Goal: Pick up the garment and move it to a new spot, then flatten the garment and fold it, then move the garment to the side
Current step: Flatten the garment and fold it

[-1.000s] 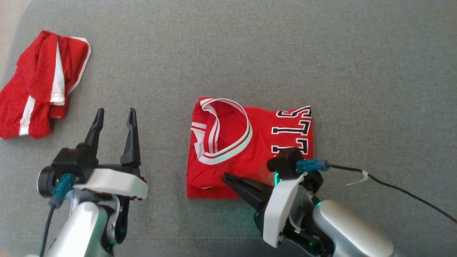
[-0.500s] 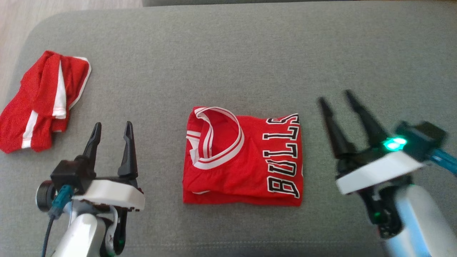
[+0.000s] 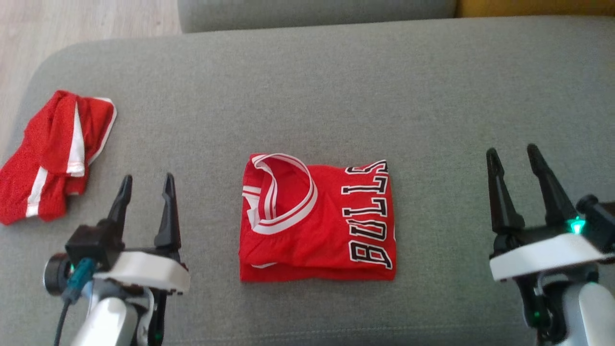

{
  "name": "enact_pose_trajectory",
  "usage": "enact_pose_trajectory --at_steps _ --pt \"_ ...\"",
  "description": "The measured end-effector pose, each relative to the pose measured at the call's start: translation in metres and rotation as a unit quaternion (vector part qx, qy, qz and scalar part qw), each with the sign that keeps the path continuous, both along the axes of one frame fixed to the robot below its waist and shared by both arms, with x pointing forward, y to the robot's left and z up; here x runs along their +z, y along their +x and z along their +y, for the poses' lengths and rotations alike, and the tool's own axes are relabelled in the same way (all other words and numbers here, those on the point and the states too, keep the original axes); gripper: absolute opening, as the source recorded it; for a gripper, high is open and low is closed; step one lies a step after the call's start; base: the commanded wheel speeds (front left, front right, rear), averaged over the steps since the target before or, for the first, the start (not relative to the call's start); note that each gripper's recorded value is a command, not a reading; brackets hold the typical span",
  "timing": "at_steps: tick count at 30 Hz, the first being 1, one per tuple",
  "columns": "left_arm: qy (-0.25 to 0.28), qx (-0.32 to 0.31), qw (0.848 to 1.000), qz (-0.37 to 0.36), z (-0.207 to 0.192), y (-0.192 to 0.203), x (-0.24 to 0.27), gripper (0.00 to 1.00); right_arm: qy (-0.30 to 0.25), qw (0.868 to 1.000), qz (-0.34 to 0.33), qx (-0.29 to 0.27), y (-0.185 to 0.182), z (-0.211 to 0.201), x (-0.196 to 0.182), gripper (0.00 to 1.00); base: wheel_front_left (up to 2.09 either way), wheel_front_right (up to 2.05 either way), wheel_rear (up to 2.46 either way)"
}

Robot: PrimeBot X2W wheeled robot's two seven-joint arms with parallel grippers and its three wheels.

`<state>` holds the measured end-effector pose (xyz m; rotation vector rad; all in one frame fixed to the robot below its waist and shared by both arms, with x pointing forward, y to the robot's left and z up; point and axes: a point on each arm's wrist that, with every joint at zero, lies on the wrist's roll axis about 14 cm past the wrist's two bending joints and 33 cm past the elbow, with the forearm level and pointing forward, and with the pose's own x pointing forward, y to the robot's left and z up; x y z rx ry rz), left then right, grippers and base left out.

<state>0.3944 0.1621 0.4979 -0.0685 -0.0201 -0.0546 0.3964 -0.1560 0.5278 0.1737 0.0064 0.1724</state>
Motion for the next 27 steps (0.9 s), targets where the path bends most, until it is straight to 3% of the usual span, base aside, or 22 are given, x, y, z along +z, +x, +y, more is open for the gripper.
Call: enact_pose_trajectory --at_steps 13,27 --pt "0.008 -0.007 1.0 0.005 -0.005 -0.029 0.003 1.0 -0.013 0.999 0.035 -0.022 -0.044 -0.013 -0.012 1.0 0.0 0.0 0.0" --pt "0.011 -0.002 1.0 0.008 -0.003 -0.035 0.001 1.0 -0.016 0.999 0.031 -0.024 -0.047 -0.014 -0.008 1.0 0.0 0.0 0.0"
